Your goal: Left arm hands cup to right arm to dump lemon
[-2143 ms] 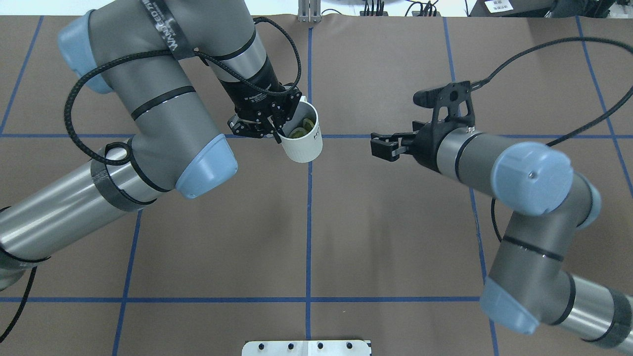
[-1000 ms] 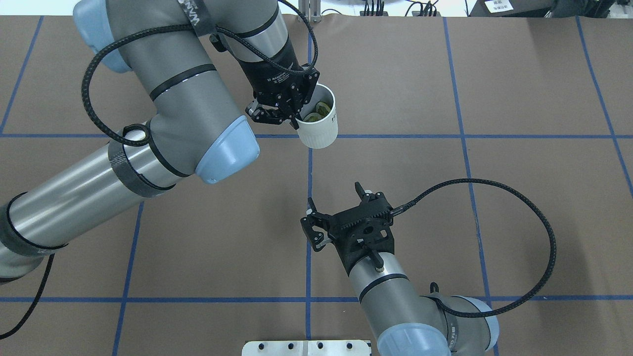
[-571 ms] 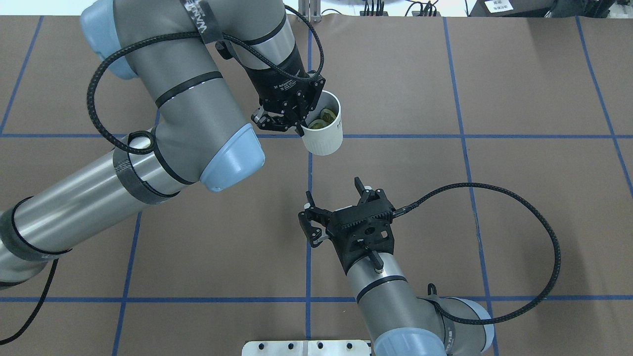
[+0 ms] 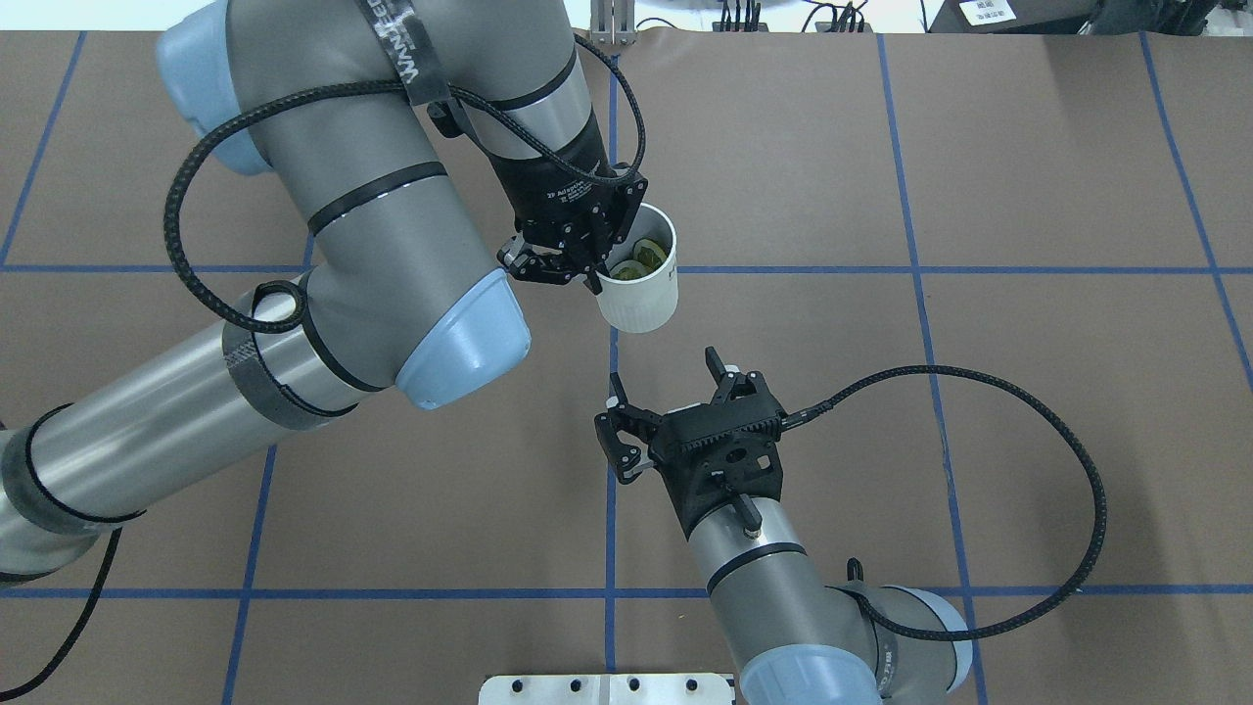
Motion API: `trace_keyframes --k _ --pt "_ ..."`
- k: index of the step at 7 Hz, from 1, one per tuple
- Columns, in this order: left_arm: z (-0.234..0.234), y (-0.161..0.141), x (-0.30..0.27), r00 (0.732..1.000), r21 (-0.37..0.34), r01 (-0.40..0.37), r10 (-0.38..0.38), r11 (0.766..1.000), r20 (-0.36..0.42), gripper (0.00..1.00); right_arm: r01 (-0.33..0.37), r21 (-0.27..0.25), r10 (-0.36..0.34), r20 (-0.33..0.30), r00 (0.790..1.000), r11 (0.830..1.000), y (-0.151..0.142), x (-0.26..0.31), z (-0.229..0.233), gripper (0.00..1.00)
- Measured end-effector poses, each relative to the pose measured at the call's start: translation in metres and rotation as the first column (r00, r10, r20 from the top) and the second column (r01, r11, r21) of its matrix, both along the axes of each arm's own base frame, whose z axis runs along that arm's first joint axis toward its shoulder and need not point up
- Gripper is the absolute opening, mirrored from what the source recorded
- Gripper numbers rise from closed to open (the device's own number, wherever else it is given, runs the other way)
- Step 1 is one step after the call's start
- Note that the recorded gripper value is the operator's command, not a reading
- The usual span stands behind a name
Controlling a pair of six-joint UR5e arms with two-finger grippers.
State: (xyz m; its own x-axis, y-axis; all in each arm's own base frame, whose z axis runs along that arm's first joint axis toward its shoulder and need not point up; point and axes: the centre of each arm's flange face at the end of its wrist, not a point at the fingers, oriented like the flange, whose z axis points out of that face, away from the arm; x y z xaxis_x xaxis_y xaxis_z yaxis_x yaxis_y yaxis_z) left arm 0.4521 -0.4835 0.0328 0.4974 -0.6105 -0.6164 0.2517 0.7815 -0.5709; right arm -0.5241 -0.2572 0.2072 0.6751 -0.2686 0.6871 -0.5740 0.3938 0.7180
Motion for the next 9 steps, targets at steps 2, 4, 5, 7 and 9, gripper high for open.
trace_keyframes --k 2,4,5,7,9 --pt "-0.003 0.010 0.009 1.000 -0.019 -0.007 0.007 1.000 0.002 0.00 -0.022 0.004 0.022 -0.013 1.000 1.000 -0.002 -0.002 0.004 0.99" --pt "-0.004 0.016 0.015 1.000 -0.028 -0.013 0.013 1.000 0.003 0.00 -0.041 0.009 0.041 -0.027 0.999 0.999 -0.003 -0.005 0.009 0.99" --pt "-0.004 0.018 0.017 1.000 -0.032 -0.014 0.014 0.999 0.003 0.00 -0.044 0.010 0.044 -0.028 0.999 0.999 -0.002 -0.005 0.008 0.99" --pt "-0.005 0.023 0.021 1.000 -0.045 -0.015 0.015 0.999 0.005 0.00 -0.045 0.010 0.046 -0.028 0.999 0.999 -0.002 -0.005 0.008 0.99" --pt "-0.006 0.028 0.026 1.000 -0.050 -0.022 0.022 0.999 0.004 0.00 -0.045 0.011 0.045 -0.030 0.999 0.999 -0.002 -0.005 0.009 0.99"
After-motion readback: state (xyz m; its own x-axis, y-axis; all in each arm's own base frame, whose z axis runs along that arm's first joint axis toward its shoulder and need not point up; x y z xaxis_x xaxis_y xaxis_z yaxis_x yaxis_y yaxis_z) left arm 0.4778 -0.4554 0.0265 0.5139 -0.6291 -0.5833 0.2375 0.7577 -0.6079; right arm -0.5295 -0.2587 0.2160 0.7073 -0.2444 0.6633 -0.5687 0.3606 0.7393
